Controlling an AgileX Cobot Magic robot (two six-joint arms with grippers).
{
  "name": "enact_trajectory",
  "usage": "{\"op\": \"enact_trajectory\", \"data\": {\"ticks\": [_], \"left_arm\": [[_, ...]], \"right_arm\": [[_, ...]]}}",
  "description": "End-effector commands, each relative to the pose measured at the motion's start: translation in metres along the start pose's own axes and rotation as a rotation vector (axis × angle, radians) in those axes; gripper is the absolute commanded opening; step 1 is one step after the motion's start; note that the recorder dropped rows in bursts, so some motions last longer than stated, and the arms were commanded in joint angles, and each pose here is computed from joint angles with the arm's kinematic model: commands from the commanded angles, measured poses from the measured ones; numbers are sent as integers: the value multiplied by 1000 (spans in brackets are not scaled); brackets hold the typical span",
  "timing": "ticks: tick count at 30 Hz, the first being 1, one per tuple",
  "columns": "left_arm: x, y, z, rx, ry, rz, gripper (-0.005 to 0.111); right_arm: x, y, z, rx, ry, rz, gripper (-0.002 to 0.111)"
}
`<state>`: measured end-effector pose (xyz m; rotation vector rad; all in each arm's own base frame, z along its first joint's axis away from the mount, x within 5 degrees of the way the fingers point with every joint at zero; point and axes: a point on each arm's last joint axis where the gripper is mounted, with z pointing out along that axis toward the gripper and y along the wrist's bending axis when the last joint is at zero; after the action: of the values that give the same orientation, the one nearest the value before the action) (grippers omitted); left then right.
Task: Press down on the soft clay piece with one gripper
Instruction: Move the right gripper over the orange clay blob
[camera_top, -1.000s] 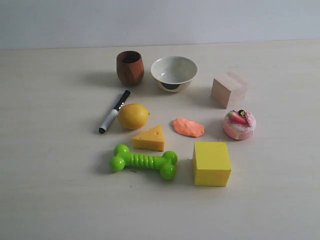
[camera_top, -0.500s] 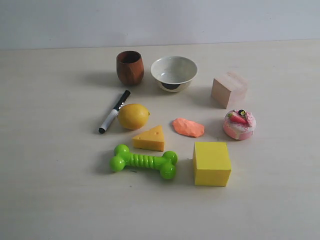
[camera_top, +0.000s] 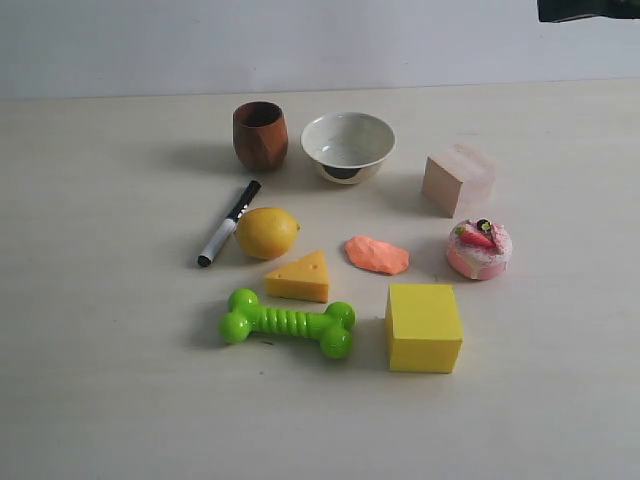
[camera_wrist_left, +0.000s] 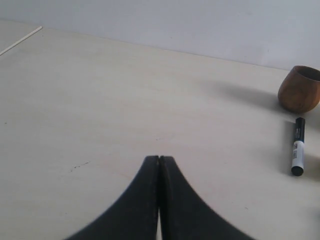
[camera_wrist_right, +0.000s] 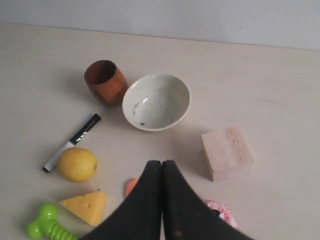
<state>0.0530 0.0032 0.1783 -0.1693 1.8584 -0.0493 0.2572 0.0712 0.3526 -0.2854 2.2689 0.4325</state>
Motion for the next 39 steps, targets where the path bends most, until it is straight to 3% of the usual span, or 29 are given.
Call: {"op": "enact_trajectory", "data": {"ticks": [1, 7, 15, 24, 39], "left_arm": [[-2, 0, -1, 1, -17, -6, 0], [-2, 0, -1, 1, -17, -6, 0], [-2, 0, -1, 1, -17, -6, 0], [-2, 0, -1, 1, -17, -6, 0], [-2, 0, -1, 1, -17, -6, 0]], "right_arm": [[3, 3, 1, -24, 54, 51, 0], [13, 6, 20, -75, 186, 79, 0], [32, 43, 61, -159, 340, -30, 0], [41, 44, 108, 26, 519, -52, 0], [23, 50, 179, 25, 658, 20, 0]]}}
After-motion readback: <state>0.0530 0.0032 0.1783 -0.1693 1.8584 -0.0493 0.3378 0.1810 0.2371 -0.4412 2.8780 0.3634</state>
